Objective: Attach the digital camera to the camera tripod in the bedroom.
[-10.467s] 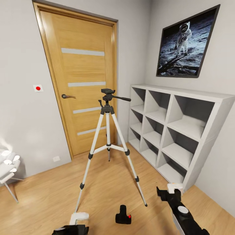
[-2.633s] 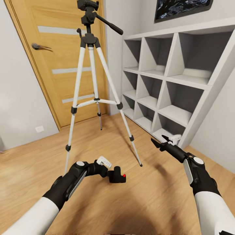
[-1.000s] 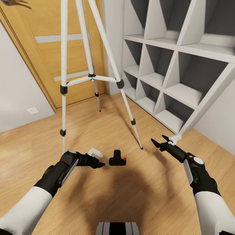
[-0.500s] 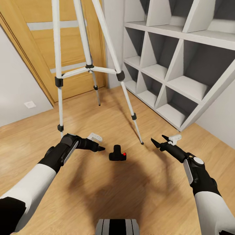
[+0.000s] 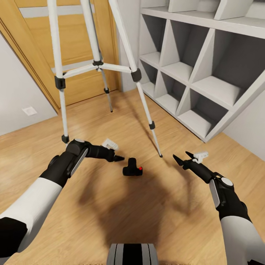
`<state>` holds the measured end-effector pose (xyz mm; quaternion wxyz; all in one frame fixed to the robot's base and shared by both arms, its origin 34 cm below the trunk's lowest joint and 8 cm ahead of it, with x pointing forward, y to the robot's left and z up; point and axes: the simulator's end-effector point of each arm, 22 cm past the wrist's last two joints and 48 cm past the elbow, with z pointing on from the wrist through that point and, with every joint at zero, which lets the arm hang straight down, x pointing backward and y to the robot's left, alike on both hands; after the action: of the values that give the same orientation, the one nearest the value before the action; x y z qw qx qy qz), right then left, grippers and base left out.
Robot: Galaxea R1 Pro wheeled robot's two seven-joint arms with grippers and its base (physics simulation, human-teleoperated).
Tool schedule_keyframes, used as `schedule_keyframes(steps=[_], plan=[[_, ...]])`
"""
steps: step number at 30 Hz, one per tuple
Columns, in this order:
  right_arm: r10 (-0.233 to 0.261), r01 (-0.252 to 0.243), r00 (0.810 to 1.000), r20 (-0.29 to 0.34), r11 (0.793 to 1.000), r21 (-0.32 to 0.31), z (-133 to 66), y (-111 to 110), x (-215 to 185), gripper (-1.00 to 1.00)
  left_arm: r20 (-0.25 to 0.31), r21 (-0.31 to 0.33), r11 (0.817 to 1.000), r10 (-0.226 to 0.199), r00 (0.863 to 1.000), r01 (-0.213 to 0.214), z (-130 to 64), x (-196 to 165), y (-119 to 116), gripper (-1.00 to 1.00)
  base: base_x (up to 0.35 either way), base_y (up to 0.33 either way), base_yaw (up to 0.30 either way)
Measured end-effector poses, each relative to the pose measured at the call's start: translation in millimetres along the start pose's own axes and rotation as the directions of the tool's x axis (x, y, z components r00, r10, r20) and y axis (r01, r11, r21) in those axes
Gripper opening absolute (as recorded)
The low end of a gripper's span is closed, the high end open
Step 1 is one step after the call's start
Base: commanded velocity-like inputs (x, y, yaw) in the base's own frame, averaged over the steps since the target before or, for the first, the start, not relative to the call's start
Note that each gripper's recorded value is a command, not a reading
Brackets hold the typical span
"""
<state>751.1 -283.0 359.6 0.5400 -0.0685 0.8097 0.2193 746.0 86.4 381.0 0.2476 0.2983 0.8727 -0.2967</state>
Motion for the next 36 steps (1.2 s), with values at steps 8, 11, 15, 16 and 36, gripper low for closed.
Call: schedule_keyframes(steps=[8,11,15,16,36], plan=[[0.012,-0.011,1.0,-0.018,1.0,0.029,1.3,-12.0,18.2,1.0,-0.027,0.167,0.985,0.04,0.999,-0.035,1.8,35.3,-13.9,1.0,0.0,0.0,0.0],[0.013,-0.012,1.0,-0.024,0.997,0.073,1.6,-23.3,25.2,1.0,-0.019,0.197,0.978,0.069,0.997,-0.064,3.4,52.8,-5.9,1.0,0.0,0.0,0.0],[-0.016,0.017,1.0,-0.005,0.958,0.286,-5.2,-71.8,27.0,1.0,0.049,0.294,0.94,0.166,0.985,-0.173,4.3,75.7,-8.9,1.0,0.0,0.0,0.0],[-0.029,0.027,1.0,0.003,0.949,0.315,-6.5,-78.4,26.3,1.0,0.052,0.31,0.934,0.17,0.984,-0.178,5.5,81.1,-9.9,1.0,0.0,0.0,0.0],[-0.269,0.183,0.947,0.172,0.899,0.398,-3.7,-85.1,12.7,1.0,0.015,0.406,0.911,0.076,0.997,-0.076,49.0,150.8,-11.3,1.0,0.0,0.0,0.0]])
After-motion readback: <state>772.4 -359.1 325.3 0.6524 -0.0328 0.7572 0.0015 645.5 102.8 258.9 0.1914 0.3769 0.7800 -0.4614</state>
